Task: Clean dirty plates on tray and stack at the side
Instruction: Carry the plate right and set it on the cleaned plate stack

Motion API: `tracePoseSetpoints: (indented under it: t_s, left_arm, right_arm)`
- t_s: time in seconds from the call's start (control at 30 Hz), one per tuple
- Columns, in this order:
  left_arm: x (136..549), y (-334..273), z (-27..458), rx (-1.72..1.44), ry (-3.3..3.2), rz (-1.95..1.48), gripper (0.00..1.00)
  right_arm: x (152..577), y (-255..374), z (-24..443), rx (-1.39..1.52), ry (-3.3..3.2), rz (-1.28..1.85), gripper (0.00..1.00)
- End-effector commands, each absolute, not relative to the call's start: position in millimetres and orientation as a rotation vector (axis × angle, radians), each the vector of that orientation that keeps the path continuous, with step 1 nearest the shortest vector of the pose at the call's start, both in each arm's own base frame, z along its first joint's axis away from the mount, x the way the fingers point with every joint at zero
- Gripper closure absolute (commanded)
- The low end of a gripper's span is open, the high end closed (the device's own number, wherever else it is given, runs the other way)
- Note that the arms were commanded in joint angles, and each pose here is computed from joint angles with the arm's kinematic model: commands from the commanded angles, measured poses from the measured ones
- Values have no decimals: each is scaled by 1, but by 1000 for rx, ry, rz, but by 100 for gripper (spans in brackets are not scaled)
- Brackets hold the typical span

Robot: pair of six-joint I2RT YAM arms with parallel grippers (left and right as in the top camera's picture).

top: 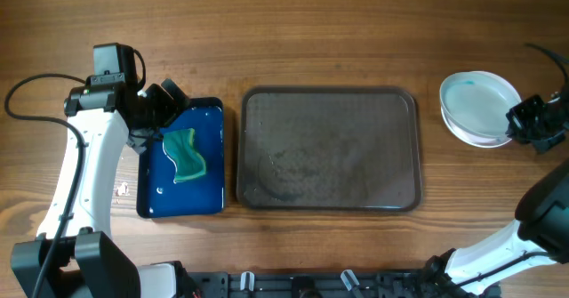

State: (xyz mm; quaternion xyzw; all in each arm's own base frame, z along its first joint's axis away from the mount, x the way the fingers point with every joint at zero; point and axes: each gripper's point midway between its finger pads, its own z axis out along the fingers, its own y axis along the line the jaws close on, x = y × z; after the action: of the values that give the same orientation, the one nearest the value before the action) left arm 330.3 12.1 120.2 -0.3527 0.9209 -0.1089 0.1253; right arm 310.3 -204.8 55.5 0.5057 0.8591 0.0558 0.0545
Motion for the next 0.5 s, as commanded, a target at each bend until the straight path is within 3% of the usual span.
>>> tracePoseSetpoints:
  t_s: [0.0, 0.17, 0.2, 0.23, 0.3, 0.47]
  left_arm:
    - [332, 12, 122, -996, 2689, -303, 0]
    - [331, 12, 122, -997, 2692, -302, 0]
    - [332, 12, 122, -997, 2691, -302, 0]
    - [332, 12, 122, -997, 2691, -302, 0]
    - [332, 12, 122, -997, 2691, -302, 0]
    - [332, 12, 122, -997, 2691, -302, 0]
  right_arm:
    - [307, -218, 59, 1613, 2531, 94, 96]
    - [306, -224, 59, 1637, 2505, 41, 96]
    - [308, -223, 60, 1619, 2511, 55, 86]
    - [309, -222, 60, 1611, 2513, 73, 67]
    - [315, -215, 60, 1590, 2518, 138, 21]
    - [342, -191, 69, 1375, 2551, 358, 17]
